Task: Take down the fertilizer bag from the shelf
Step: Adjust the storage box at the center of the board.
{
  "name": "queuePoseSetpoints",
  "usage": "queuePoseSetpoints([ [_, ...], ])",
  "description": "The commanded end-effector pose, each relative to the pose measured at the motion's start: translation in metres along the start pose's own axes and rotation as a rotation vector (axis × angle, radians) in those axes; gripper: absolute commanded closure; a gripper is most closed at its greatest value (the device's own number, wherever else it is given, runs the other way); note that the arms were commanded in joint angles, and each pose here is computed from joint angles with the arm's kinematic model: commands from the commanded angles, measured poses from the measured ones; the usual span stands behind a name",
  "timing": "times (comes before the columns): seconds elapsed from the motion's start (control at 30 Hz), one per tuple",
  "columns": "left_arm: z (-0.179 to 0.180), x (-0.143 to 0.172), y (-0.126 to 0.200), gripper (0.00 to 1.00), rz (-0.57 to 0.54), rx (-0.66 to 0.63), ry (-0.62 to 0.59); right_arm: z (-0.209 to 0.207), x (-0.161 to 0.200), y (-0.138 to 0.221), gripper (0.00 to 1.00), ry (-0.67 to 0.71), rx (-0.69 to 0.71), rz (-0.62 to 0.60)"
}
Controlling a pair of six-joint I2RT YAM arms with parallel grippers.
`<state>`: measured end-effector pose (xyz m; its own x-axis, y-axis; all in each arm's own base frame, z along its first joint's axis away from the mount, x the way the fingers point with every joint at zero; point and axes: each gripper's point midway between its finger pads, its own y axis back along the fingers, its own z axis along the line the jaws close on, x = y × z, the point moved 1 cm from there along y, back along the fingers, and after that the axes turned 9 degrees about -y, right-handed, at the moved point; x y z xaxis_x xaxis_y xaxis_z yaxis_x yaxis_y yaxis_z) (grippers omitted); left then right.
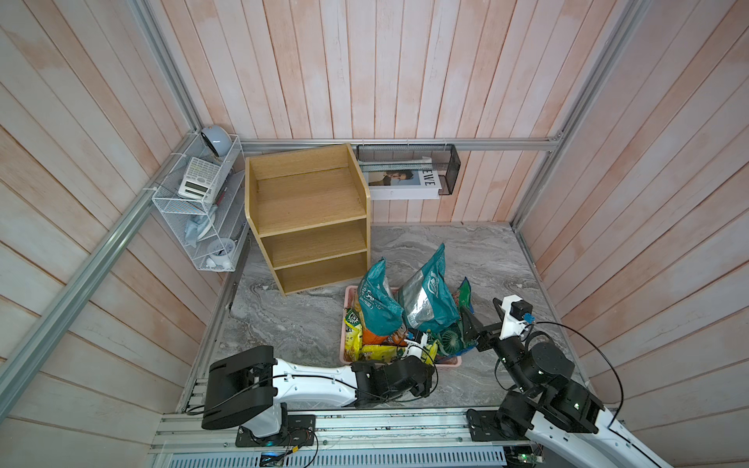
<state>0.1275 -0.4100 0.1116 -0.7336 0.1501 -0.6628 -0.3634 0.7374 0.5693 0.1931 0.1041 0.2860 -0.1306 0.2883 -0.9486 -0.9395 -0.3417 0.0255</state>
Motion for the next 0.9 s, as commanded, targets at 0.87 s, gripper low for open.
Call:
queuePoseSetpoints([
  [0.87, 0.116, -0.032, -0.036, 1.0, 0.012, -0.353, -0.035, 0.0, 0.002, 0.002, 0.02, -0.001, -0.01, -0.002],
])
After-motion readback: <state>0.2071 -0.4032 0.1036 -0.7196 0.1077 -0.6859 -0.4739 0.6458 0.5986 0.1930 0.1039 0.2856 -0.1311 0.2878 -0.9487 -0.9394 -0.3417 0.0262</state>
